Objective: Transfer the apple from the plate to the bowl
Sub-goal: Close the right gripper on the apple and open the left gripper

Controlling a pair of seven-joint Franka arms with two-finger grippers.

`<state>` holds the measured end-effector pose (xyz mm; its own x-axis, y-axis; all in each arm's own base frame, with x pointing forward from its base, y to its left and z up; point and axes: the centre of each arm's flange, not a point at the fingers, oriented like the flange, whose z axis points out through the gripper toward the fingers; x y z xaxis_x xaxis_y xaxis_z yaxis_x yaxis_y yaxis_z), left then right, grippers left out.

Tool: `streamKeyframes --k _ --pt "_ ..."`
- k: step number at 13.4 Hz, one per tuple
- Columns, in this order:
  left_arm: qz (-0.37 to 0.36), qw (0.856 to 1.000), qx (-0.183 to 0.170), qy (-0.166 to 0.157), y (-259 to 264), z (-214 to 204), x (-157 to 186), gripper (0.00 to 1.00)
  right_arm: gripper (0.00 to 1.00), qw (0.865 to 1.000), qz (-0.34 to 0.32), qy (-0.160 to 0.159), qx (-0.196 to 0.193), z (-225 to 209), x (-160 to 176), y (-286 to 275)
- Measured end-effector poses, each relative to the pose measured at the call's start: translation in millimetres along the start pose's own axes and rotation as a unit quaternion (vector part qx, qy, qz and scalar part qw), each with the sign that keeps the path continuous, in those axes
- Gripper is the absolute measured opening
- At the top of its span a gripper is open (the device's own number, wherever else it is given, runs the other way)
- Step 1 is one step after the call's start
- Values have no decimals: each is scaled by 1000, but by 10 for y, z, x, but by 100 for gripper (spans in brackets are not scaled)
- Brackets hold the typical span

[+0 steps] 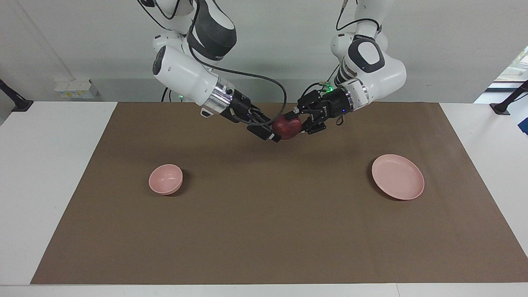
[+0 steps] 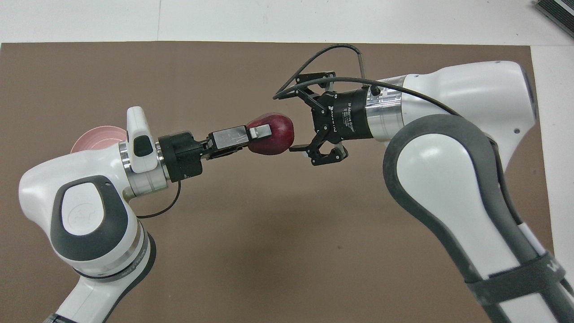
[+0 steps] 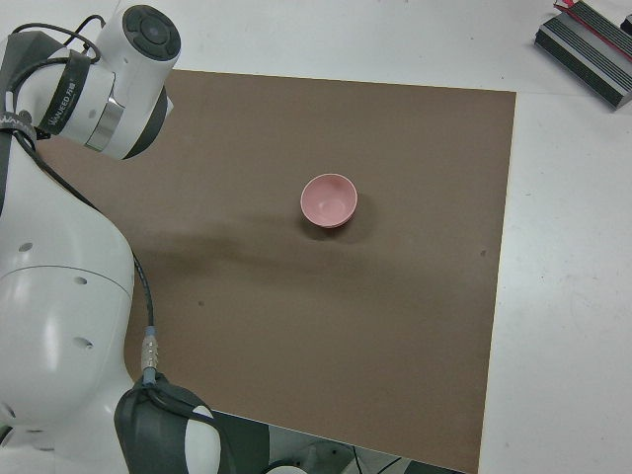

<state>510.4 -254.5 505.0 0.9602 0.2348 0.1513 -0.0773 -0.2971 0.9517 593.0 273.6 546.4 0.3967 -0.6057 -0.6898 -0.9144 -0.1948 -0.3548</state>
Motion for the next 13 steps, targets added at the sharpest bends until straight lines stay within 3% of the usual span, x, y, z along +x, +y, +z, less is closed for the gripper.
streamKeyframes --k 9,11,13 --pt "1 1000 1 -1 11 19 -20 67 99 1000 -7 -6 -16 197 -163 68" --pt "0 1000 3 2 0 17 -18 67 78 1000 -5 -6 -16 195 -144 71" --pt "0 1000 4 2 -3 20 -22 67 75 1000 -5 -6 -16 195 -139 72"
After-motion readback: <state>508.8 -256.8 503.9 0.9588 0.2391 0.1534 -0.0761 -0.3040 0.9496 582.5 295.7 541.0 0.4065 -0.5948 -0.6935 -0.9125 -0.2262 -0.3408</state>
